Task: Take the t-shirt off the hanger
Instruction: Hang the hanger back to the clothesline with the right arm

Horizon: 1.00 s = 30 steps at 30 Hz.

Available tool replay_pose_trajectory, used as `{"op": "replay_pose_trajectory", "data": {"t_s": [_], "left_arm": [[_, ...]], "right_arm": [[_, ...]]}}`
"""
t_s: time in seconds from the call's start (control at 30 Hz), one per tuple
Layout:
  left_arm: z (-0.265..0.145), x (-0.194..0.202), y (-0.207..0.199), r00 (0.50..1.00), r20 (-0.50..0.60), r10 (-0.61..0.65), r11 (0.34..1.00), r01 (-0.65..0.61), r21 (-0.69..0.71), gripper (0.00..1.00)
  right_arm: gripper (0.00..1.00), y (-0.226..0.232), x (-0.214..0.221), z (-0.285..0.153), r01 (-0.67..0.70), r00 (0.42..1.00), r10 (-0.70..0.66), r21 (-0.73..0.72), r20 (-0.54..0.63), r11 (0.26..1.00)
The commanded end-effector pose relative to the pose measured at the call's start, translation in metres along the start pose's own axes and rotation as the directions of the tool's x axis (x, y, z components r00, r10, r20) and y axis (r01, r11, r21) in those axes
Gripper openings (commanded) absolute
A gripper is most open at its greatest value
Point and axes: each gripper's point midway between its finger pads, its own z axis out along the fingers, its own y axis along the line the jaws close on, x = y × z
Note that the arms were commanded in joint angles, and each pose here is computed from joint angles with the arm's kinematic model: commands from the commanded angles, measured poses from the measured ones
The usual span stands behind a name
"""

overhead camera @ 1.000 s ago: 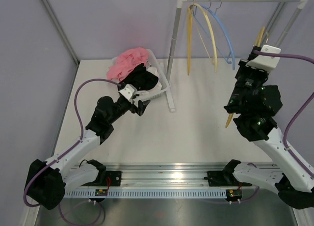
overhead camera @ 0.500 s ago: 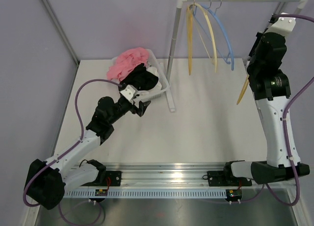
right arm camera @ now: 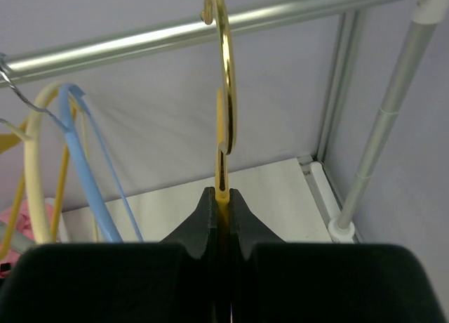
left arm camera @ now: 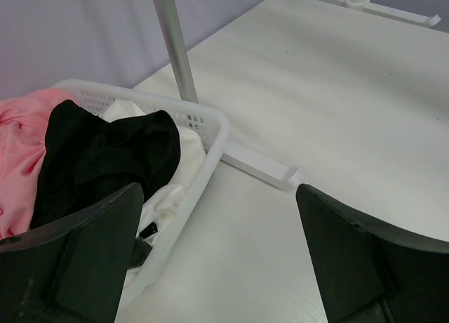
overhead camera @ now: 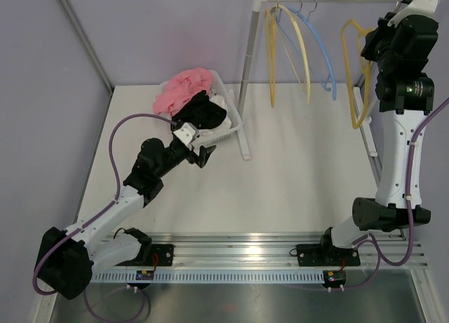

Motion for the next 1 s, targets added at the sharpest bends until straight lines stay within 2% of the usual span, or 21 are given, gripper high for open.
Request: {"op": "replay_pose_trajectory", "data": {"t_s": [0.0, 0.2, 0.33, 0.6, 0.97], "left_arm": [[-0.001, -0.008, 0.0, 0.999, 0.032, 0.034, 0.999, -0.034, 0.001, 0.94], [-0.003, -0.011, -0.003, 0.998, 0.041, 0.051, 0.998, -0.052, 0.019, 0.95], [-0.008, -0.013, -0.002, 0.997, 0.049, 0.059, 0.998, -0.059, 0.006, 0.95], [-0.009, -0.013, 0.001, 0.996, 0.053, 0.076, 0.997, -0.075, -0.015, 0.95], [-0.01, -0.012, 0.001, 0.995, 0.053, 0.082, 0.997, -0.082, -0.014, 0.95]], "right_arm": [[0.0, 0.025, -0.031, 0.004, -0.002, 0.996, 0.014, -0.135, 0.087, 0.991], [0.0, 0.053, -0.03, 0.029, 0.027, 0.997, -0.007, -0.273, 0.074, 0.962], [0.0, 0.067, -0.035, 0.043, 0.036, 0.994, 0.003, -0.339, 0.113, 0.94], [0.0, 0.094, -0.039, 0.047, 0.052, 0.986, 0.03, -0.477, 0.163, 0.878], [0.0, 0.102, -0.021, 0.082, -0.002, 0.993, 0.061, -0.503, 0.102, 0.864]]}}
